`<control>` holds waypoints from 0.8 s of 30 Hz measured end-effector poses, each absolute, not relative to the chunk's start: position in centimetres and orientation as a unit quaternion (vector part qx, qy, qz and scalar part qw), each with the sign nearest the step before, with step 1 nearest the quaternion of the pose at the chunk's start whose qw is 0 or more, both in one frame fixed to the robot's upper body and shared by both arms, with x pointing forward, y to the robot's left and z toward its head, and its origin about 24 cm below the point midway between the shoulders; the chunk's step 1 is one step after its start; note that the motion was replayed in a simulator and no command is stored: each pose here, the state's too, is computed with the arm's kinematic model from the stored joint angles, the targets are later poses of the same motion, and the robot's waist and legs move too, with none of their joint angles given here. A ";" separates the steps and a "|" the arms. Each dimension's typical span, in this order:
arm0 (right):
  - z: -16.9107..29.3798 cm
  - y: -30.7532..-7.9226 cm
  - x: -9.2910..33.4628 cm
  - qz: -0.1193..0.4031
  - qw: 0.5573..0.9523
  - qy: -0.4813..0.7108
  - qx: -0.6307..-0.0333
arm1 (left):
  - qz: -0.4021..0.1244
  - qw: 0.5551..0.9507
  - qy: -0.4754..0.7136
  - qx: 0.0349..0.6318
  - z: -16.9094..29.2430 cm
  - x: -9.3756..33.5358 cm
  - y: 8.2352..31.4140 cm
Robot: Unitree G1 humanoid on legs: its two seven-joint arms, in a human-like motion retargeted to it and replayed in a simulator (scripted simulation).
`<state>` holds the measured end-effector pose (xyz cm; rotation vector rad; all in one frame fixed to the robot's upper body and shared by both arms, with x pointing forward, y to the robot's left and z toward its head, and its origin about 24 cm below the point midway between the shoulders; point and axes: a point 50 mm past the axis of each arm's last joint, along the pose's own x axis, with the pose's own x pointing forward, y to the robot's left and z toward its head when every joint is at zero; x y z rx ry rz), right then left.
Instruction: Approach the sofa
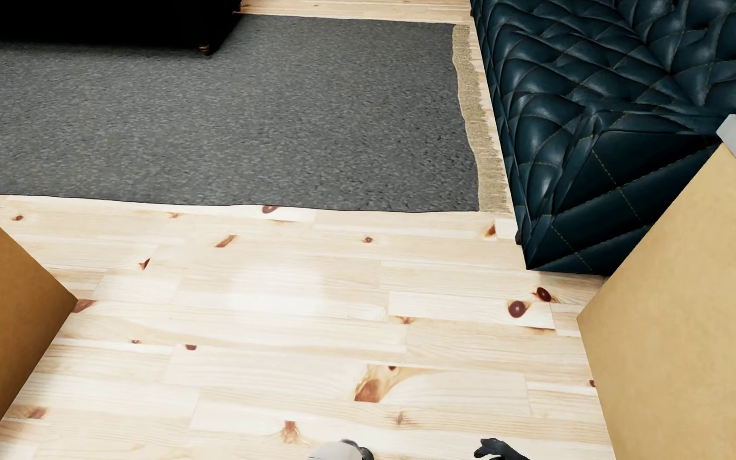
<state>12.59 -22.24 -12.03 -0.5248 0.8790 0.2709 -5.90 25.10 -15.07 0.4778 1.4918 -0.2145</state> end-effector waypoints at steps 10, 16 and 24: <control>-15.9 -23.4 1.1 0.143 0.748 0.600 -0.245 | -0.122 0.777 0.582 0.207 -15.4 0.9 22.3; -16.0 -21.2 -5.3 0.166 0.709 0.654 -0.205 | -0.127 0.883 0.398 0.212 -11.3 11.4 20.7; -15.8 -24.4 2.3 0.132 0.750 0.594 -0.257 | -0.129 0.792 0.558 0.210 -15.5 3.2 21.7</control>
